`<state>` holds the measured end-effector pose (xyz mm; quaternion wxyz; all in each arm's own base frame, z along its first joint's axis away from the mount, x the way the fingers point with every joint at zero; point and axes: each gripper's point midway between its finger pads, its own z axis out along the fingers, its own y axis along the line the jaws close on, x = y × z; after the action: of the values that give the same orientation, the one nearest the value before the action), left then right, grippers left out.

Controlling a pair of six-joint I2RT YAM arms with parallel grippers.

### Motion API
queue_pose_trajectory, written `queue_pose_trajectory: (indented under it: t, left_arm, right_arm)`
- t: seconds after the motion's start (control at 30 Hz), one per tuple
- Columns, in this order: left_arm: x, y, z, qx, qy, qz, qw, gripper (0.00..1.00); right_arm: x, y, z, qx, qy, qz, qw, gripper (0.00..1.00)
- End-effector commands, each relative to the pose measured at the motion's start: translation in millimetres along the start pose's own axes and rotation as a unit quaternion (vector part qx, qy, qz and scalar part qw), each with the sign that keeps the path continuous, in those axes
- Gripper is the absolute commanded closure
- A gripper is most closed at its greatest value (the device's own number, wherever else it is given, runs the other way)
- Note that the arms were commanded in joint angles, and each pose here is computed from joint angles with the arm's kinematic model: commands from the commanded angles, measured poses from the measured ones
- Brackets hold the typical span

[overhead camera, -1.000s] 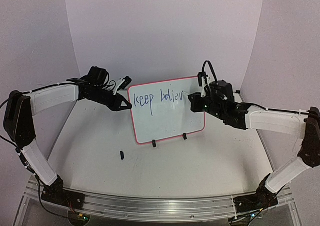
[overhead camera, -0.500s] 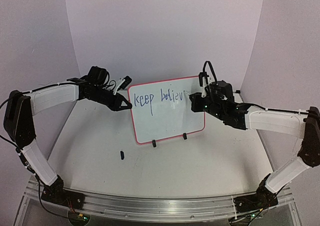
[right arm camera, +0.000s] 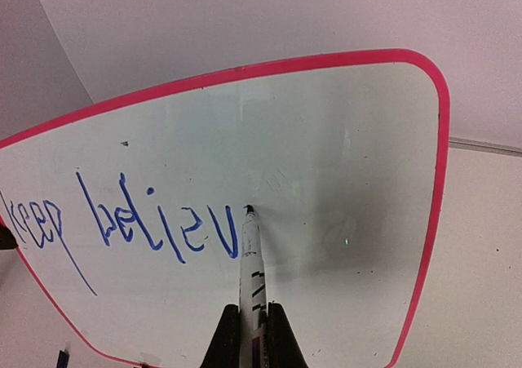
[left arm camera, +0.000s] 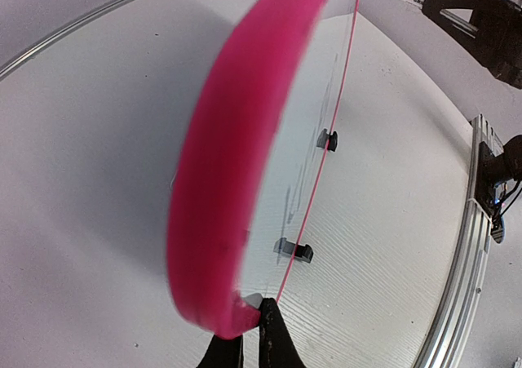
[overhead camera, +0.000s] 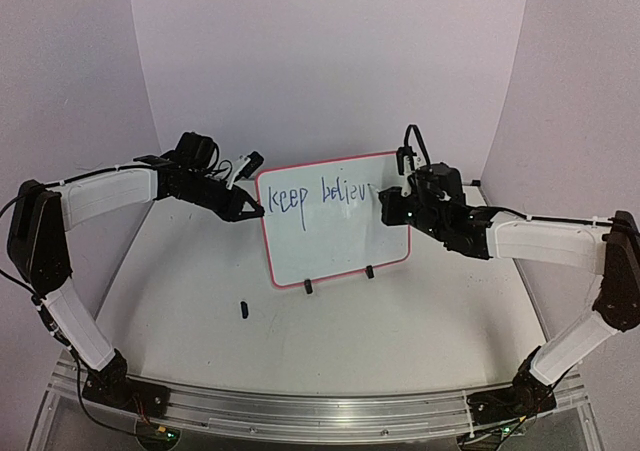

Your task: Write a sentence on the whiteboard

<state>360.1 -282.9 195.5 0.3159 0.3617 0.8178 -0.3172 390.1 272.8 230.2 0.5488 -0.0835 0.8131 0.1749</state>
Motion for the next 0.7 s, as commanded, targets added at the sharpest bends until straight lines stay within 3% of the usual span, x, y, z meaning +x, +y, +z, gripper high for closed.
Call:
queue_pose_trajectory:
  t: [0.0, 0.43, 0.67]
  left_arm:
    - [41.0, 8.7, 16.9, -0.024, 0.077, 0.000, 0.997, 1.00]
    - [39.6, 7.6, 15.8, -0.024, 0.075, 0.002, 0.997, 1.00]
    - [40.3, 7.8, 15.9, -0.024, 0.076, 0.002, 0.997, 1.00]
  right_arm:
    - [4.4, -7.1, 2.0, 0.013, 0.005, 0.006, 1.000, 1.00]
    - [20.4, -10.4, -3.1, 0.011, 0.025, 0.016, 0.999, 1.00]
    - [5.8, -6.1, -14.3, -0.003, 0.009, 0.021, 1.000, 1.00]
